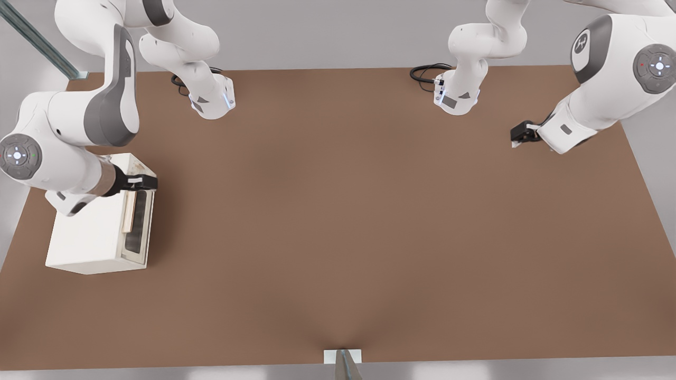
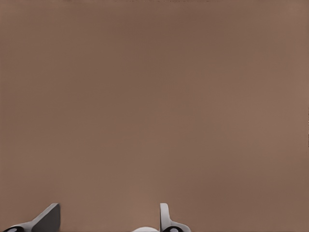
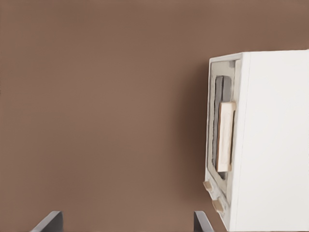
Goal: Keep left arm still and open the oven door with right arm
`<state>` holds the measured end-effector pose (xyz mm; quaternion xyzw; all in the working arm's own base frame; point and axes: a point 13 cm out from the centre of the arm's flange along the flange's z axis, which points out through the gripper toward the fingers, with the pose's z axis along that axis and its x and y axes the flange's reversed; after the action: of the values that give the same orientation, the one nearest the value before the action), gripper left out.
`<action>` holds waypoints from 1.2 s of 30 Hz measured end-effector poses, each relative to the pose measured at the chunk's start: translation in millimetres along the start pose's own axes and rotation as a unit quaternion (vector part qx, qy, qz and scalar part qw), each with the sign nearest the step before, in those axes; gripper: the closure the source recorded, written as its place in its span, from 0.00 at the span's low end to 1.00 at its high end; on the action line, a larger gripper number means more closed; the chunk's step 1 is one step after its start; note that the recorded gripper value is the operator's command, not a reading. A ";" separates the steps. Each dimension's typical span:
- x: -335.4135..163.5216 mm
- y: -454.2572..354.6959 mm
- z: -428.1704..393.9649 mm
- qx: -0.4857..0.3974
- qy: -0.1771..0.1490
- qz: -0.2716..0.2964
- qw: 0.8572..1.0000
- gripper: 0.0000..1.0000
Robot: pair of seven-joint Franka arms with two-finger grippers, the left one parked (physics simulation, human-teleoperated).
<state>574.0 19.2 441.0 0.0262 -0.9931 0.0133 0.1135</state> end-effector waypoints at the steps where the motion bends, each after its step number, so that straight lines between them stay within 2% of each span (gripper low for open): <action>1: -4.3 -1.2 -1.0 0.001 -0.008 0.000 1.000 0.00; 2: -7.5 -2.6 6.1 0.002 -0.007 0.001 1.000 0.00; 3: -13.6 -5.6 22.4 0.010 0.004 0.001 1.000 0.78; 5: -44.8 -10.2 58.6 0.043 0.024 -0.005 0.999 0.79; 7: -94.0 -0.8 104.4 0.148 0.047 -0.027 0.987 0.79; 9: -114.7 3.9 117.5 0.250 0.060 -0.028 0.966 0.79; 12: -118.1 -18.6 153.5 0.367 0.111 -0.018 0.923 0.79; 13: -115.3 -21.5 150.6 0.393 0.117 -0.016 0.912 0.79; 15: -111.9 -31.0 139.3 0.430 0.121 -0.008 0.894 0.79; 18: -102.9 -71.1 139.1 0.456 0.142 0.016 0.878 0.79; 22: -113.0 -90.7 158.3 0.474 0.142 0.018 0.869 0.79; 28: -126.5 -95.0 180.1 0.484 0.131 0.017 0.865 0.79; 36: -72.4 -87.6 177.6 0.469 0.135 0.009 0.873 0.79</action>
<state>609.4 -70.4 253.5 0.0655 -0.8453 0.4824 0.2204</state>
